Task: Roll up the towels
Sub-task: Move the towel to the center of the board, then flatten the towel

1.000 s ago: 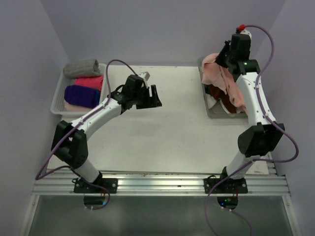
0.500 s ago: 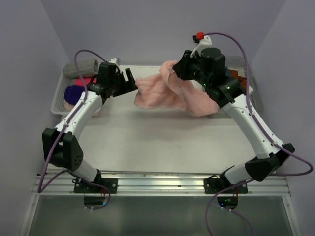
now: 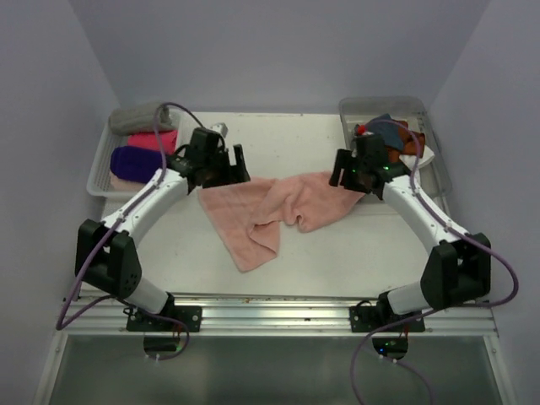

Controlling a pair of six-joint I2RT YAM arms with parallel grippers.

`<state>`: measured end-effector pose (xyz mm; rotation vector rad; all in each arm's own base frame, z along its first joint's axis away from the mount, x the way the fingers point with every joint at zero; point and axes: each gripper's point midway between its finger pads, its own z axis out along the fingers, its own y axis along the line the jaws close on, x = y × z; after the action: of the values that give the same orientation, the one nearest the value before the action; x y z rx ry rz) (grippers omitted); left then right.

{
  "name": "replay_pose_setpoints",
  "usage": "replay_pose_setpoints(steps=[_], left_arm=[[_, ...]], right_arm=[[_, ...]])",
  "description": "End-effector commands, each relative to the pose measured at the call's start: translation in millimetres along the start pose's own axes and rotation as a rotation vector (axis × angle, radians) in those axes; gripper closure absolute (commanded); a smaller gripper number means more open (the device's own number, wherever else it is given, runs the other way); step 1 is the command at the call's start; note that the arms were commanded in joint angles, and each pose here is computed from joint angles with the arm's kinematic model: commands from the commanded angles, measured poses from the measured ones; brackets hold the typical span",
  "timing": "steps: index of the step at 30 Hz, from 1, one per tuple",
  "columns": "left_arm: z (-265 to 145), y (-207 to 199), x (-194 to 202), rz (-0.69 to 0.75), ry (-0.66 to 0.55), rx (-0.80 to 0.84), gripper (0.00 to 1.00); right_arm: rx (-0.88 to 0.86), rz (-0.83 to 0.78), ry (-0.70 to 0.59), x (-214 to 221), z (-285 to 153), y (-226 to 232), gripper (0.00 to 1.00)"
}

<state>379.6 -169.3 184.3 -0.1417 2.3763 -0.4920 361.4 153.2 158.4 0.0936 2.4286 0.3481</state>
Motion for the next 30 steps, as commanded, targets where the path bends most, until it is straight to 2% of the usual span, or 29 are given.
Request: replay_pose_setpoints(steps=[1,3,5,7,10,11,12,13,14,16,17,20,21,23,25,30], left_arm=[[23,-13,87,0.026,0.202,0.029,0.08],[35,-9,138,0.043,0.309,-0.002,0.09],[43,-2,170,0.039,0.356,-0.039,0.15],[50,8,182,0.040,0.363,-0.080,0.19],[56,25,184,0.041,0.352,-0.174,0.41],[58,25,178,0.046,0.341,-0.188,0.57],[58,32,174,0.056,0.327,-0.224,0.66],[56,35,173,0.070,0.333,-0.243,0.75],[56,35,167,0.074,0.321,-0.251,0.99],[52,45,155,0.065,0.300,-0.271,1.00],[51,56,145,0.035,0.285,-0.288,1.00],[37,74,120,-0.004,0.221,-0.312,1.00],[30,85,104,-0.030,0.177,-0.334,1.00],[18,99,94,-0.050,0.152,-0.382,1.00],[6,113,83,-0.075,0.113,-0.426,1.00],[-8,132,73,-0.131,0.061,-0.502,1.00]], right_arm=[[0.086,0.115,-0.041,7,-22,-51,0.32],[0.099,0.134,0.024,33,-13,-59,0.32],[0.073,0.172,0.055,44,-2,-55,0.28],[0.081,0.196,0.102,59,15,-56,0.23],[0.116,0.153,0.111,60,37,-49,0.21],[0.138,0.131,0.110,60,41,-47,0.21],[0.167,0.110,0.095,56,44,-46,0.22],[0.170,0.099,0.122,65,52,-40,0.26],[0.157,0.099,0.116,65,57,-36,0.31],[0.139,0.083,0.143,77,67,-27,0.44],[0.132,0.073,0.148,79,69,-23,0.61],[0.109,0.038,0.180,94,70,-11,0.88],[0.099,0.028,0.197,105,67,-10,1.00],[0.051,0.031,0.212,114,57,0,1.00],[-0.026,-0.009,0.261,146,47,16,1.00],[-0.069,-0.108,0.267,180,11,29,1.00]])
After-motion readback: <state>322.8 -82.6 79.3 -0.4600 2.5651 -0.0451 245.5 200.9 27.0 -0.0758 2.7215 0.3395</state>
